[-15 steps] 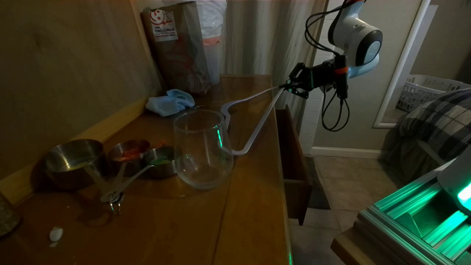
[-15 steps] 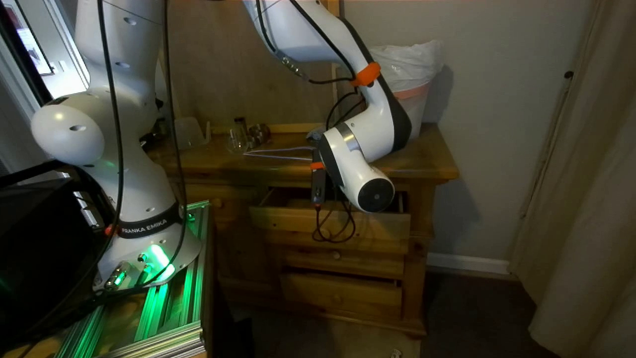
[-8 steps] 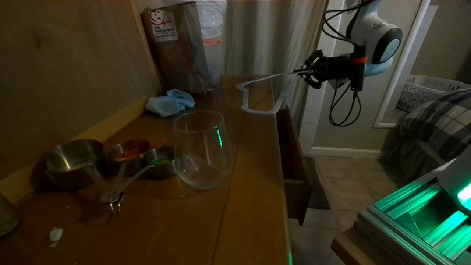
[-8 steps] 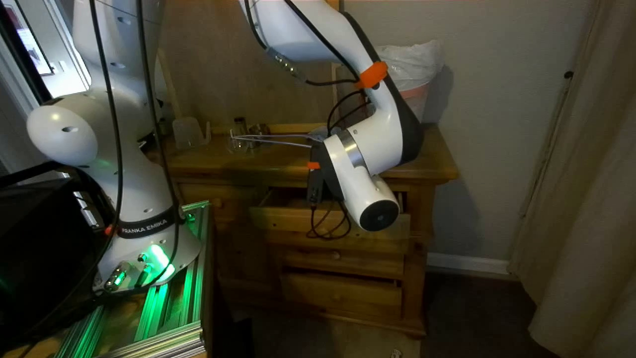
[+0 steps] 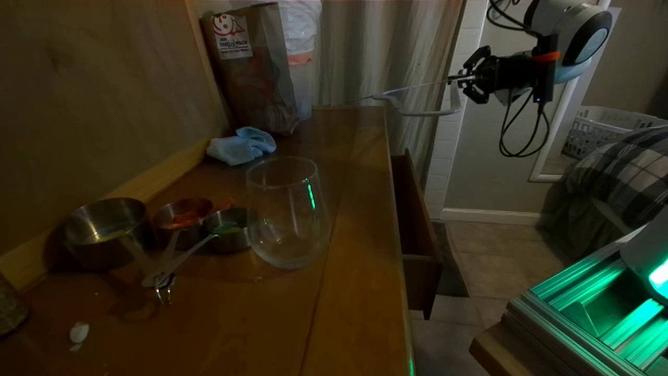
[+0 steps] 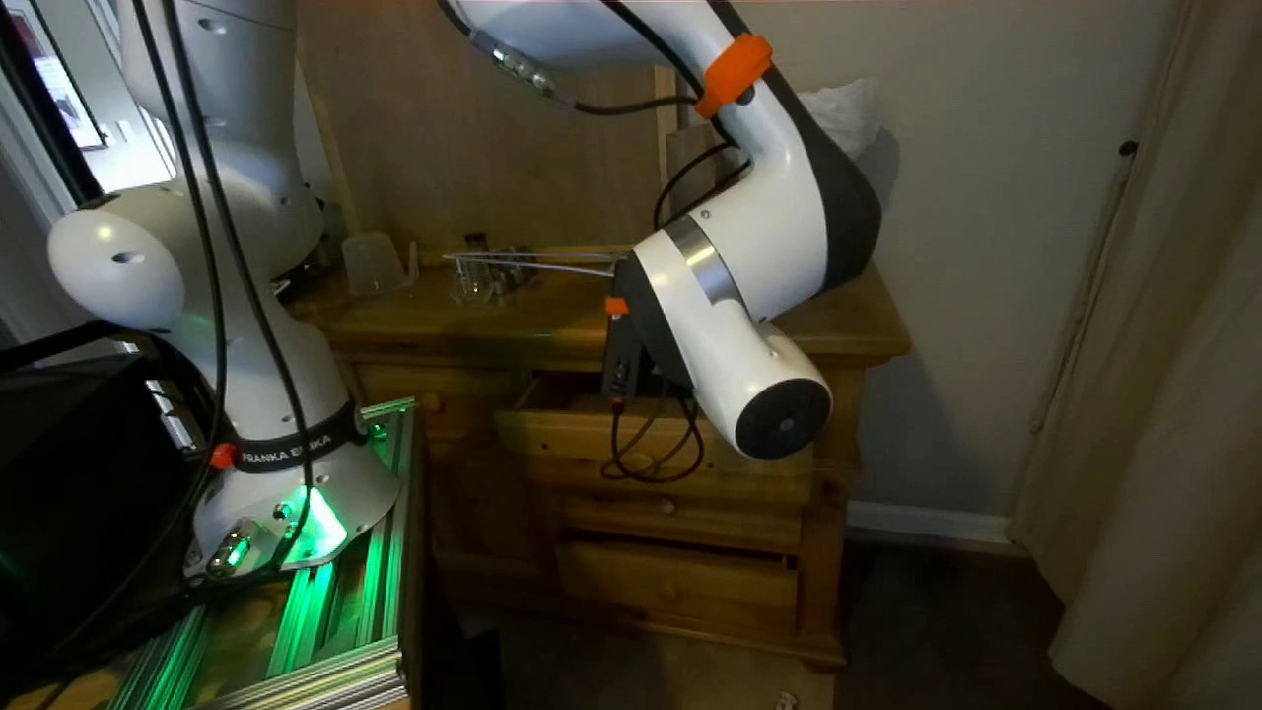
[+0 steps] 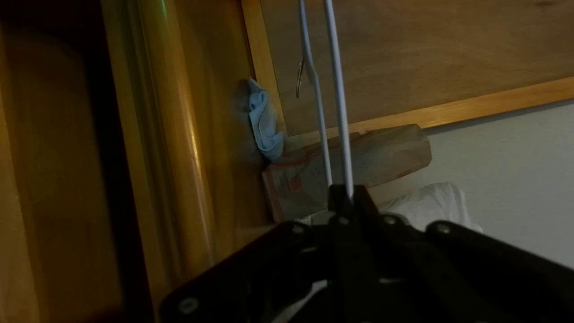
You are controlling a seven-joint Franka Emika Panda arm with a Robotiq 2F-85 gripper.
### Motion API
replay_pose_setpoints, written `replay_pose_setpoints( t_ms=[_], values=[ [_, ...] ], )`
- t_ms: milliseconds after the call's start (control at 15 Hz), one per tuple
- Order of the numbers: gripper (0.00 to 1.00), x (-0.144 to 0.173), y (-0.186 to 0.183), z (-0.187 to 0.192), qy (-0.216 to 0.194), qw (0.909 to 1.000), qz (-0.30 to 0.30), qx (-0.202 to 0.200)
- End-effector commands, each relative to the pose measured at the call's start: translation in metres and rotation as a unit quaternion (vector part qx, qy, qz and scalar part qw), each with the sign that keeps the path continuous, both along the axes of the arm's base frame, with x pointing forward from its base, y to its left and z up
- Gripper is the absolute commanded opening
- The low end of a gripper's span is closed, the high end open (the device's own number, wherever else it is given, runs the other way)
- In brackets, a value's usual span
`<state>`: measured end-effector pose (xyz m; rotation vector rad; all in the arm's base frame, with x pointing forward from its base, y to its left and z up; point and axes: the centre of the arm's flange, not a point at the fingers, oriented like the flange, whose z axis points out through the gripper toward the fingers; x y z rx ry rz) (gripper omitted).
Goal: Put the hanger in the open drawer and close the drawer
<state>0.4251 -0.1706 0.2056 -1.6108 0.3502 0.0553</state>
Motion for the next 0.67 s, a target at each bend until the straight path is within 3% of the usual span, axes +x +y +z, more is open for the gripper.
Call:
replay_pose_setpoints(
  t_ms=[0,600],
  values=[
    [0.01,-0.015,-0.031,0.049,0.026,0.9991,-0.001,-0.033],
    [0.01,-0.031,-0.080,0.078,0.079,0.9853,-0.053,-0.142]
  ],
)
